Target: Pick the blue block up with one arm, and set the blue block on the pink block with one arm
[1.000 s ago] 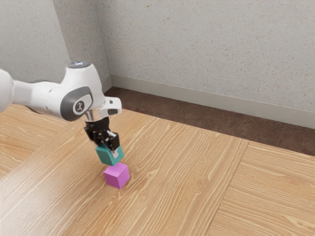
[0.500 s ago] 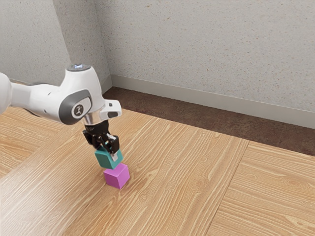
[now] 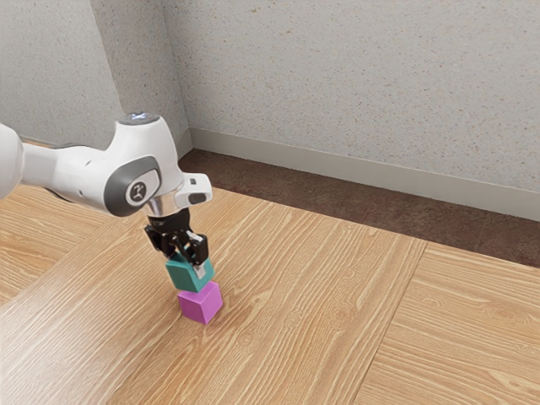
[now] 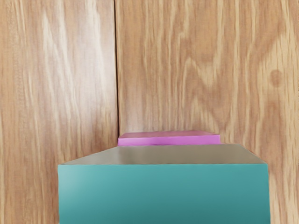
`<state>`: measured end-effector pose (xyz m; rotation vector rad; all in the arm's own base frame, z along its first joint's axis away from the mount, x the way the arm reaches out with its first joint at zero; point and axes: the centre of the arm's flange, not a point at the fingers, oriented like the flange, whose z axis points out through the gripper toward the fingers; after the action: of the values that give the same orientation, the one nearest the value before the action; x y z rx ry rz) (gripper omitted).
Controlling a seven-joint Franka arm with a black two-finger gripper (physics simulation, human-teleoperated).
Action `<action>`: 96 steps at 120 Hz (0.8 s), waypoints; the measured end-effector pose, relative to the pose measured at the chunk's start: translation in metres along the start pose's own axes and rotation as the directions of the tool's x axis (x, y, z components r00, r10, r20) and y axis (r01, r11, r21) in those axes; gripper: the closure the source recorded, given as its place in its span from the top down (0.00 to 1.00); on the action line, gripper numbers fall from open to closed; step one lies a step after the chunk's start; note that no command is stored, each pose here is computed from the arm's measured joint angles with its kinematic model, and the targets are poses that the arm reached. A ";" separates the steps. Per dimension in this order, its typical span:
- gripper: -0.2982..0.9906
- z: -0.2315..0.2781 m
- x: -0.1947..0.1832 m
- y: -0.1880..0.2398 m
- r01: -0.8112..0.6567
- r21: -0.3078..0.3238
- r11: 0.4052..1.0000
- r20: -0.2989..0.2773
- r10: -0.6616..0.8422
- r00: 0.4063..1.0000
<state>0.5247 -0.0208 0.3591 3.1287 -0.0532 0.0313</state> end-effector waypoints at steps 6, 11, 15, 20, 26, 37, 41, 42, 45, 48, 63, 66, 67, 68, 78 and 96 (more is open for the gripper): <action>0.41 0.000 0.000 0.002 -0.001 0.000 1.000 0.000 0.001 1.000; 0.48 0.000 0.000 0.003 -0.003 -0.003 1.000 0.000 0.003 1.000; 0.54 0.000 0.000 0.004 -0.004 -0.007 1.000 0.000 0.004 1.000; 0.58 0.000 0.000 0.006 -0.007 -0.012 1.000 0.001 0.007 1.000; 0.61 0.000 0.000 0.007 -0.011 -0.016 1.000 0.001 0.011 1.000; 0.67 -0.006 0.000 0.009 -0.019 -0.018 1.000 -0.009 0.019 1.000; 0.68 -0.009 0.001 0.009 -0.022 -0.017 1.000 -0.014 0.022 1.000; 0.69 -0.010 0.001 0.009 -0.023 -0.017 1.000 -0.014 0.023 1.000; 0.69 -0.010 0.001 0.010 -0.026 -0.017 1.000 -0.015 0.026 1.000; 0.70 -0.011 0.001 0.010 -0.029 -0.017 0.999 -0.016 0.028 0.999; 0.73 -0.034 0.004 0.012 -0.042 -0.006 0.999 -0.042 0.042 0.998; 0.74 -0.038 0.005 0.013 -0.045 -0.005 0.999 -0.044 0.045 0.998; 0.74 -0.039 0.005 0.013 -0.046 -0.005 0.999 -0.044 0.046 0.998; 0.74 -0.040 0.006 0.013 -0.047 -0.004 0.999 -0.044 0.047 0.998; 0.75 -0.048 0.007 0.015 -0.056 -0.003 0.998 -0.039 0.056 0.998; 0.76 -0.049 0.006 0.016 -0.066 -0.002 0.998 -0.015 0.065 0.998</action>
<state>0.5290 -0.0360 0.4084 3.1225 -0.1555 0.0552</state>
